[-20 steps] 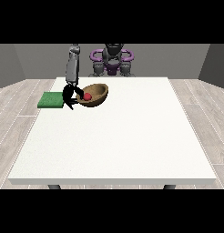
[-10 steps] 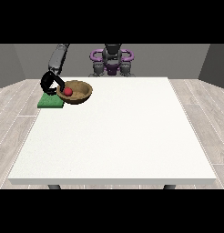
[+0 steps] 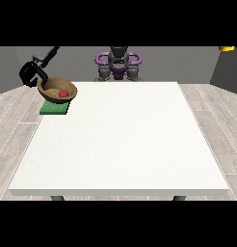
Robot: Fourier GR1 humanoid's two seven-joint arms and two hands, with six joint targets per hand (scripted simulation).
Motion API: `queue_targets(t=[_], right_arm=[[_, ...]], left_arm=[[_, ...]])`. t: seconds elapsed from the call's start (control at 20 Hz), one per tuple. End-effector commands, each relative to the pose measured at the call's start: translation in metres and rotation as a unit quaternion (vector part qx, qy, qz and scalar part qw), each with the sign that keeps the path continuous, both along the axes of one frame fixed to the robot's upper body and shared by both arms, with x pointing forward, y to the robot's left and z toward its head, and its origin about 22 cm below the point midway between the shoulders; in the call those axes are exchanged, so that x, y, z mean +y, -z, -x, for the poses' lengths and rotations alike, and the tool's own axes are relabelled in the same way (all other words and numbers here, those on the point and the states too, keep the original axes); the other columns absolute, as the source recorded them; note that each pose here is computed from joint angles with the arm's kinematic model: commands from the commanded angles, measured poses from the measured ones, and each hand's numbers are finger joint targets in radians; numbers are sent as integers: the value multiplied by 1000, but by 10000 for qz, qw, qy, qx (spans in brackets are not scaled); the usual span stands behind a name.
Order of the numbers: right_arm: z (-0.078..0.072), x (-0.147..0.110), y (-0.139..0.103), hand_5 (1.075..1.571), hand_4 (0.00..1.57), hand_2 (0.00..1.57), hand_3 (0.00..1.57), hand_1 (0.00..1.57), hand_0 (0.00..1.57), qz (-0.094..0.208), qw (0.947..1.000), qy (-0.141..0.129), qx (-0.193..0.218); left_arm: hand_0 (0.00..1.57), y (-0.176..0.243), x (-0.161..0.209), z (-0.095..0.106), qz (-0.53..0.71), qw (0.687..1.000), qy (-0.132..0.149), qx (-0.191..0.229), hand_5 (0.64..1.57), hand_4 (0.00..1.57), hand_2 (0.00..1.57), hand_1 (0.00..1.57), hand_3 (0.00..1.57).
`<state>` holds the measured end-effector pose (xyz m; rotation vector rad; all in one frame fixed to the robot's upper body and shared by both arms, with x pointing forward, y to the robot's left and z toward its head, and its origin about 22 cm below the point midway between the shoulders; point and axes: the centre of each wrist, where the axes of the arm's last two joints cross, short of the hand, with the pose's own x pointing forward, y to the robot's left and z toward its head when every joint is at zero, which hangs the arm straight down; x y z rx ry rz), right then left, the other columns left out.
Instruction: Pick the cup and pour the ball into the bowl, then pick the bowl and place it on the pad
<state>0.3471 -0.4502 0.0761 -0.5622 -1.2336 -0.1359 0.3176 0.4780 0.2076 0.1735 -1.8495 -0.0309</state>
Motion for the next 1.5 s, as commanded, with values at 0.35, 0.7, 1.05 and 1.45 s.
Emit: queue_targets(t=[0.35,0.7,1.05,1.45], right_arm=[[8,3,18,1568,1073,1571,489,1571,1571,-197,9998,-25,-94],[1,31,49,1571,1032,1571,532,1571,1571,-639,9976,10,-282],[8,-15,18,1571,710,1571,875,1571,1571,-1106,9896,630,-669],[17,-32,6,1552,0,1412,824,1508,1508,-639,9905,1014,-680]], left_arm=[[0,22,36,23,-28,9997,-232,-87,1553,1215,0,0,0],[0,16,15,9,-29,9994,-202,-271,1555,1207,0,0,0],[0,-34,32,19,-126,9979,-54,-629,1561,1192,0,0,0],[0,6,35,23,-71,9989,-114,-445,1561,1195,0,0,0]])
